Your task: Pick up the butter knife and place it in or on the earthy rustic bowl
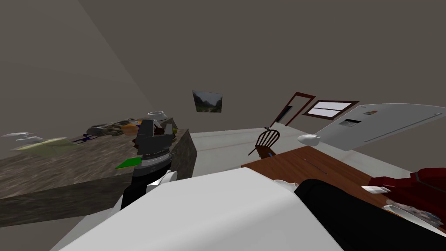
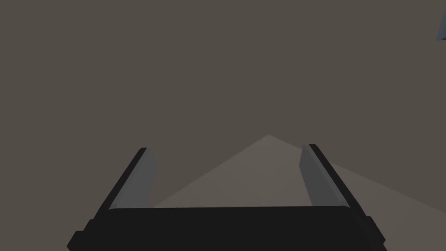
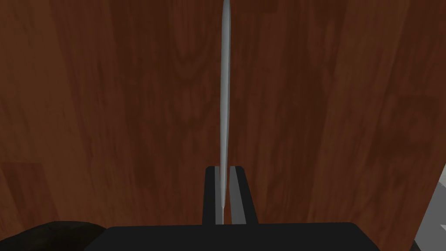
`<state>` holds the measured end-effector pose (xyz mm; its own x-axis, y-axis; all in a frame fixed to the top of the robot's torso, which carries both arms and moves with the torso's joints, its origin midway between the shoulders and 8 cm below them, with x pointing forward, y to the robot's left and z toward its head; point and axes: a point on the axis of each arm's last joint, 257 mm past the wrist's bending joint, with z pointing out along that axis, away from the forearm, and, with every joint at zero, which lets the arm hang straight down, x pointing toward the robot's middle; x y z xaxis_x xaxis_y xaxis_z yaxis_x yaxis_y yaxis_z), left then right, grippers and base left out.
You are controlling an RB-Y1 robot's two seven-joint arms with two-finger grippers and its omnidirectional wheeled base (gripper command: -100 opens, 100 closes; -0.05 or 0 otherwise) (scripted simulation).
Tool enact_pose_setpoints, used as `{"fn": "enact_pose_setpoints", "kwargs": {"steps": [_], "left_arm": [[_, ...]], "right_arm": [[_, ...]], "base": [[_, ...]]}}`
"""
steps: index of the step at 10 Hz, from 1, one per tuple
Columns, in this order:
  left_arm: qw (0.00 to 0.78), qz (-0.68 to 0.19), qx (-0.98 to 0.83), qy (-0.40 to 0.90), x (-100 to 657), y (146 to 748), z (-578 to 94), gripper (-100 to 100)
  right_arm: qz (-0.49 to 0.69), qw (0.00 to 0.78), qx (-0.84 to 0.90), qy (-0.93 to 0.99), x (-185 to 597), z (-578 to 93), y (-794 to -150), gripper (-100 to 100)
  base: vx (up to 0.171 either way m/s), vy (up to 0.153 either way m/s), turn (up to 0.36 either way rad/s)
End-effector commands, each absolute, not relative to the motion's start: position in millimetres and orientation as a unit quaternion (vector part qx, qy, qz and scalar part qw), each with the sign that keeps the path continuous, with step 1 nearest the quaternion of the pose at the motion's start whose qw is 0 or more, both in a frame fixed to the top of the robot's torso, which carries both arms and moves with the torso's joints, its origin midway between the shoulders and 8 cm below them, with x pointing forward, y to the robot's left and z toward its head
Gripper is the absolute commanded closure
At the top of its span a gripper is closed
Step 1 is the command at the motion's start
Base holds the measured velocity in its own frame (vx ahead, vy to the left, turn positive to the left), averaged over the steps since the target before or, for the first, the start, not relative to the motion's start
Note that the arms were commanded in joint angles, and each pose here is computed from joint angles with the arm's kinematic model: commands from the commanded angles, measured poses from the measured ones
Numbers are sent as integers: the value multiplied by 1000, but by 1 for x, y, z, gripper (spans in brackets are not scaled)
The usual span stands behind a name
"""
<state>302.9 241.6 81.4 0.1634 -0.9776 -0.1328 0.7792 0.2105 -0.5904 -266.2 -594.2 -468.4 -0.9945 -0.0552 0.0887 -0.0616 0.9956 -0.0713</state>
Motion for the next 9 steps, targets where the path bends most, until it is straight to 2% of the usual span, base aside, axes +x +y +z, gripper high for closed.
{"fn": "enact_pose_setpoints", "kwargs": {"steps": [1, 3, 4, 9], "left_arm": [[737, -596, -198, 250, 303, 242, 81, 0], [737, -596, -198, 250, 303, 242, 81, 0], [737, -596, -198, 250, 303, 242, 81, 0], [737, -596, -198, 250, 303, 242, 81, 0]], "right_arm": [[43, 20, 26, -999, -242, -460, -610, 100], [43, 20, 26, -999, -242, -460, -610, 100], [48, -6, 22, -999, -215, -449, -627, 100], [49, -75, 10, -996, -149, -422, -656, 100]], "base": [[-84, 18, 45], [-58, 2, 32], [-94, -4, 14], [-139, 2, 37]]}}
